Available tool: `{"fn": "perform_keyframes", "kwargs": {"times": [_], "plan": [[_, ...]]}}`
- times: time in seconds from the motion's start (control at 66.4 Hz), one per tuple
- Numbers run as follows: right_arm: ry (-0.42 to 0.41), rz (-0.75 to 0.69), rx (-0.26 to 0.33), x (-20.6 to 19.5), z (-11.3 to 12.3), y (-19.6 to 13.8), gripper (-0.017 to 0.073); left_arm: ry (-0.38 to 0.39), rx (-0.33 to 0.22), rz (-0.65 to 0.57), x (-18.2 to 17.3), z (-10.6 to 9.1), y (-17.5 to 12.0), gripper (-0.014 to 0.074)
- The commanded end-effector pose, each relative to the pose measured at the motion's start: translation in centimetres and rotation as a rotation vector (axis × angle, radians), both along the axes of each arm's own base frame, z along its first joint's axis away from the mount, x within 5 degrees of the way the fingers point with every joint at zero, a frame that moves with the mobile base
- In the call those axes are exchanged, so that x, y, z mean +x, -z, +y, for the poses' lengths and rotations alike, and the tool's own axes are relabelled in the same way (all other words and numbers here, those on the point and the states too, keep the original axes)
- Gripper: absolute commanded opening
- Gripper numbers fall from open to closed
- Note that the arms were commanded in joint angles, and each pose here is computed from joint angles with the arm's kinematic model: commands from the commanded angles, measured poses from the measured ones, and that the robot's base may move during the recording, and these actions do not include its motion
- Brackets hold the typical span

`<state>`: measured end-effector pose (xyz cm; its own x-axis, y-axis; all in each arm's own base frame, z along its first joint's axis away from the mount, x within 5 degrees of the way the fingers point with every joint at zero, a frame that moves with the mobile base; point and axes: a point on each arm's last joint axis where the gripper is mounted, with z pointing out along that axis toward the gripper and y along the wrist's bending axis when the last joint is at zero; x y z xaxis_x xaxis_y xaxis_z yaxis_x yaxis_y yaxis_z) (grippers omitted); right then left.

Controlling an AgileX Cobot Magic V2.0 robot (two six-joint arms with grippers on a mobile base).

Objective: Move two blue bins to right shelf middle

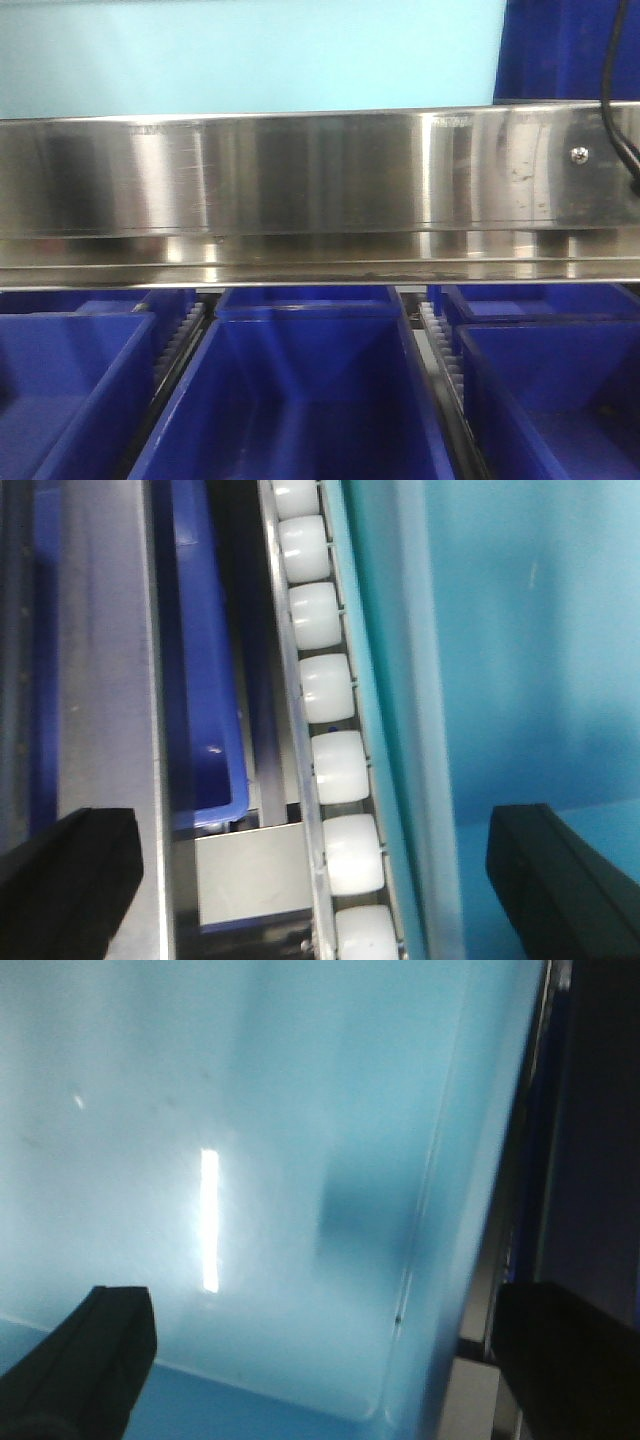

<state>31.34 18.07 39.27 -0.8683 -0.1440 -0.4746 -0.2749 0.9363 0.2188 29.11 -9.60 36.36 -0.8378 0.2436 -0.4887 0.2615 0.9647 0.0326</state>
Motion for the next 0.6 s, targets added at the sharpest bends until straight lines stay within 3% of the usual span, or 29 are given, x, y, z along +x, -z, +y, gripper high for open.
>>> {"fn": "perform_keyframes", "kwargs": {"times": [0.0, 0.362, 0.497, 0.587], "plan": [[0.012, -0.006, -0.020, -0.7, -0.5, 0.1, 0.0568, -0.001, -0.031, -0.010, -0.2, -0.1, 0.2, 0.0611], [0.025, -0.020, -0.009, -0.5, -0.4, 2.1, 0.0549, 0.001, -0.054, -0.032, 0.1, -0.3, 0.3, 0.0611], [0.025, -0.015, -0.012, -0.5, -0.4, 2.4, 0.0412, 0.000, -0.097, -0.016, -0.1, -0.6, 0.3, 0.0606], [0.026, -0.025, -0.006, -0.4, -0.4, 2.3, 0.0253, -0.001, -0.136, -0.005, -0.1, -0.9, 0.2, 0.0578]]}}
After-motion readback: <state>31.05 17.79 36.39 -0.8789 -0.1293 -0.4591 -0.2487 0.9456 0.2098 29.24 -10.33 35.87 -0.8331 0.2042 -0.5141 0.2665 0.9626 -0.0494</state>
